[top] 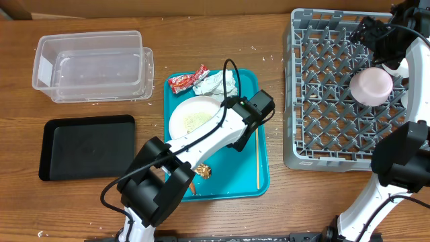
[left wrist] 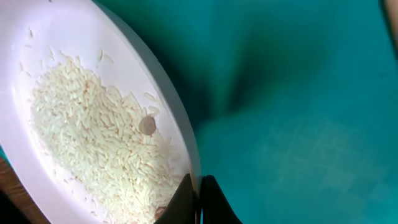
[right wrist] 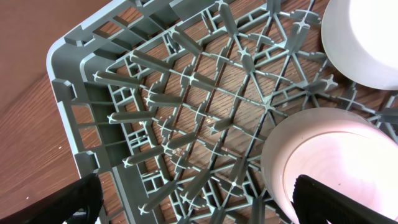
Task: Sort waste into correct bins and load items into the dishwasher
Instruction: 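Grasp the pink rice plate rim with the left gripper, then lift the rice plate and carry it over the black tray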
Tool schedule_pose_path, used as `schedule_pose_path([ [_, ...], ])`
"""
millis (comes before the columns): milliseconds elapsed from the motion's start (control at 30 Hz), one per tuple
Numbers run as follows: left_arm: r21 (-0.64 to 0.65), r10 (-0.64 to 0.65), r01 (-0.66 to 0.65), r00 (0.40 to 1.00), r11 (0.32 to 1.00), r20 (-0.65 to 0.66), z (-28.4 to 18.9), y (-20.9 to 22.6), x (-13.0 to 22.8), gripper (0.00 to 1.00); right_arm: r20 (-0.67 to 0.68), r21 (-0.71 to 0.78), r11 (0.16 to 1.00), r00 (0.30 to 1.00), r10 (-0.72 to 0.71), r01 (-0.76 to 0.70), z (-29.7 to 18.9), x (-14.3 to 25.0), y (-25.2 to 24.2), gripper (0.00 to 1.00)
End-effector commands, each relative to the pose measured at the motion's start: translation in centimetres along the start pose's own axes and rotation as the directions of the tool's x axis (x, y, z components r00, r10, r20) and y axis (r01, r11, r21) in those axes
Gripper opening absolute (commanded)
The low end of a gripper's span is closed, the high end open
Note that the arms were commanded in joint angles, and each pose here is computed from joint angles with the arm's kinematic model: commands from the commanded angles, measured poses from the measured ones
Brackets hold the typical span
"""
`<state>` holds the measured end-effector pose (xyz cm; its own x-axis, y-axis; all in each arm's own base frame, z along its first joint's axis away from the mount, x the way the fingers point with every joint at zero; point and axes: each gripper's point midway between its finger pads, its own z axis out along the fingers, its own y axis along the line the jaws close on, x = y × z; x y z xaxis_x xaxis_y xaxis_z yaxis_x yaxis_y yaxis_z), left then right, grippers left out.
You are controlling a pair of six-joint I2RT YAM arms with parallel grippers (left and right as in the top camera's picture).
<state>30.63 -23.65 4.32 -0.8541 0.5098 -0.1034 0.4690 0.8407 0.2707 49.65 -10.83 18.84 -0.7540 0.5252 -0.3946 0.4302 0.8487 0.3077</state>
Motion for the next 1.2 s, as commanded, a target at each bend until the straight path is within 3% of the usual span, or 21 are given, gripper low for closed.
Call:
schedule_pose_path([
  [0, -0.026, -0.036, 0.036, 0.999, 0.999, 0.027, -1.1, 0.3, -1.3, 0.04, 0.063, -0.018, 1.000, 0.998, -0.002, 0.004, -2.4, -1.3, 0.6, 1.00],
  [700, -0.116, -0.203, 0.201, 0.979, 0.973, -0.003, -6.4, 3.3, -1.0, 0.04, 0.063, -0.018, 1.000, 0.998, -0.002, 0.004, -2.4, -1.3, 0.6, 1.00],
  [1000, -0.147, -0.331, 0.331, 0.943, 0.932, 0.025, -8.8, 5.9, -1.6, 0.04, 0.063, -0.018, 1.000, 0.998, -0.002, 0.004, -2.4, -1.3, 0.6, 1.00],
  [1167, -0.149, -0.465, 0.465, 0.884, 0.873, 0.034, -9.8, 9.7, -1.2, 0.04, 0.063, -0.018, 1.000, 0.998, -0.002, 0.004, -2.4, -1.3, 0.6, 1.00],
])
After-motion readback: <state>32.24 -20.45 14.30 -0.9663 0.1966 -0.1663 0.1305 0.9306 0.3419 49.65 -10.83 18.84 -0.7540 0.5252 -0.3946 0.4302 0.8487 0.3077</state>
